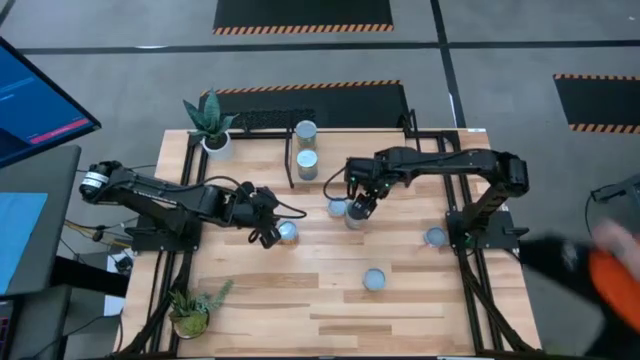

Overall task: Pick and place cans onto a shelf
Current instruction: Put the canned peaches on the shelf

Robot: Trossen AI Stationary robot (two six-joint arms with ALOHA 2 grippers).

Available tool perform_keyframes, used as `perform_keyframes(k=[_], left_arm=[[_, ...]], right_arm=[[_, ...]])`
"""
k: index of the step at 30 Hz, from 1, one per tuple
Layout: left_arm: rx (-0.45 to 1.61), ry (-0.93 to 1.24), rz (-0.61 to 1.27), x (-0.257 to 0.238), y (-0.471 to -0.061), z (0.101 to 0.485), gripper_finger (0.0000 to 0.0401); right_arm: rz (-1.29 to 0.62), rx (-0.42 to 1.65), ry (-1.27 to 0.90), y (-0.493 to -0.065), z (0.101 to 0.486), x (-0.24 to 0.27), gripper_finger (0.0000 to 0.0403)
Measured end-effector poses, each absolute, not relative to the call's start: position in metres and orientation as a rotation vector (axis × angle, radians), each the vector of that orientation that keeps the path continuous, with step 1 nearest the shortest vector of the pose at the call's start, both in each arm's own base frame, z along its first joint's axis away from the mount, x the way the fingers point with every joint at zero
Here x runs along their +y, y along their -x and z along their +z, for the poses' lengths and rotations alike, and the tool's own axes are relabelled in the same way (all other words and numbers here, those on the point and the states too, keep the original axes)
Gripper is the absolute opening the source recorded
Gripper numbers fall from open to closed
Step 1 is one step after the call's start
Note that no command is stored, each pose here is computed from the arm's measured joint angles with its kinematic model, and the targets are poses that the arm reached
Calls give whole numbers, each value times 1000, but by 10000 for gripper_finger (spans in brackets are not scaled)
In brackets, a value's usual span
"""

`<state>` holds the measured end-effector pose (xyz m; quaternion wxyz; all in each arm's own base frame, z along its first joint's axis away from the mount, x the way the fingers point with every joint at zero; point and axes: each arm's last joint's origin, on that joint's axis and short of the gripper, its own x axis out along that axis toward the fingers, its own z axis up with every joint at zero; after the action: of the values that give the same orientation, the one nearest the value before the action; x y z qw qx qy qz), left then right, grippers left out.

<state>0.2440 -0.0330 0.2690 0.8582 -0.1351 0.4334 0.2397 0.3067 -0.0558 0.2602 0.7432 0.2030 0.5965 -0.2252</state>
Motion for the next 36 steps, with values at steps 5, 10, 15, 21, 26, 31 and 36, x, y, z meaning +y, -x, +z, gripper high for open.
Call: perform_keyframes(k=[5,10,15,21,26,31,36], left_arm=[[905,298,514,-33,-244,269,163],[899,292,524,-33,-244,269,163],[900,292,524,-33,-244,269,163],[899,291,525,-33,-244,269,163],[899,291,525,-33,-244,269,163],[899,291,525,-33,-244,269,163],[899,290,525,-33,-244,269,163]], right_arm=[[-459,1321,-442,-307,251,-57,259],[-420,1332,-475,-305,231,-55,259],[-433,1288,-527,-307,225,-54,258],[-452,1259,-557,-309,225,-54,223],[-473,1247,-586,-310,225,-55,140],[-478,1244,-587,-310,225,-55,39],[-477,1241,-584,-311,232,-55,12]])
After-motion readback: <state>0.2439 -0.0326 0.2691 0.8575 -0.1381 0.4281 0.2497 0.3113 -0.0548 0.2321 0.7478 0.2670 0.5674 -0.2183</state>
